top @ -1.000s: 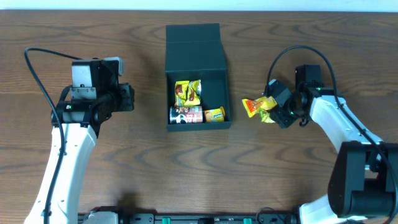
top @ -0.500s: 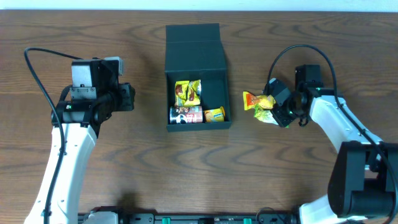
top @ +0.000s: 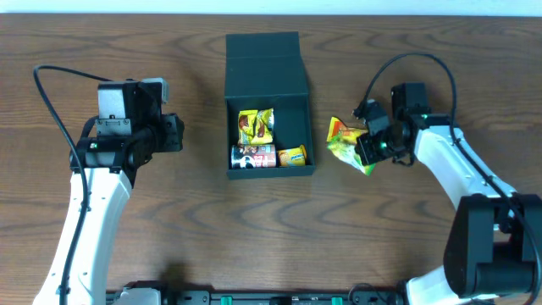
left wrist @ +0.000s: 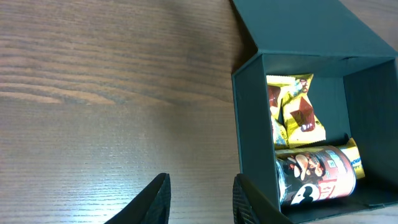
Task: Pack container
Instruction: 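Carry the green wafer packet toward the box opening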
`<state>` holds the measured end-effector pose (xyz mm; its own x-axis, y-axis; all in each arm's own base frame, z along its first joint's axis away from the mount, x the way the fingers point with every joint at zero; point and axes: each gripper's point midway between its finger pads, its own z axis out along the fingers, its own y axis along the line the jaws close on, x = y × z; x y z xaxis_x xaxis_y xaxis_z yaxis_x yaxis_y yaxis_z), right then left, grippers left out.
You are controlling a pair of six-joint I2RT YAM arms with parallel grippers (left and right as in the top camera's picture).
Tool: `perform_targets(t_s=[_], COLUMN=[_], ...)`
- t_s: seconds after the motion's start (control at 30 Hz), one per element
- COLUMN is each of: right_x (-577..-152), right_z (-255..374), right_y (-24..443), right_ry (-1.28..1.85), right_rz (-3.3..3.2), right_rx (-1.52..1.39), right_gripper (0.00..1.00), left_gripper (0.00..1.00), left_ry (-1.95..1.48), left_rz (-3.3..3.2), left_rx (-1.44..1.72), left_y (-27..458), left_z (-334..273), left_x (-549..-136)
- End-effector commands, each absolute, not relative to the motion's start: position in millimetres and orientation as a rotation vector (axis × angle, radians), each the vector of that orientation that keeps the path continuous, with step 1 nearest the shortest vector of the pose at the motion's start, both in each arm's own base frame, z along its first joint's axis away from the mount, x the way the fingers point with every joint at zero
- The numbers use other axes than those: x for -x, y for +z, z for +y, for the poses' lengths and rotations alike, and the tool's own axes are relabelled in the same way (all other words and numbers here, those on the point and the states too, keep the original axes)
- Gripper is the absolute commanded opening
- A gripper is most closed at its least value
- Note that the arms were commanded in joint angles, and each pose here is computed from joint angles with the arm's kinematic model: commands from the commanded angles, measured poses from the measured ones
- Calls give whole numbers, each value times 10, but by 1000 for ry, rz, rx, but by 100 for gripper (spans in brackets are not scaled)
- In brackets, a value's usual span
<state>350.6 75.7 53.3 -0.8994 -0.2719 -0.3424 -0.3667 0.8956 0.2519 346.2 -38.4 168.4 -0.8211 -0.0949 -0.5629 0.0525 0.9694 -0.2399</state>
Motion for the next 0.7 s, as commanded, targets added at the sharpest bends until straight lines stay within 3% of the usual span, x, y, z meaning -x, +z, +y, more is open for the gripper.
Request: perform_targets(t_s=[0.0,0.4,0.67], right_x=[-3687,-3998,-3989], right_z=[871,1538,1906], right_y=[955,1987,1904], right_ry=[535,558,401], right_rz=[2678,2482,2440], right_rx=[318,-95,-221], right_gripper=[2,2,2], left_gripper=[34,33,33], left_ry=[-332,-344,-359], left_rz=[2520,2527,2561], left_rx=[37,76,125], left_y=[1681,1674,1629], left_z=[-377,-377,-377], left_x=[-3459,-3449,-3383])
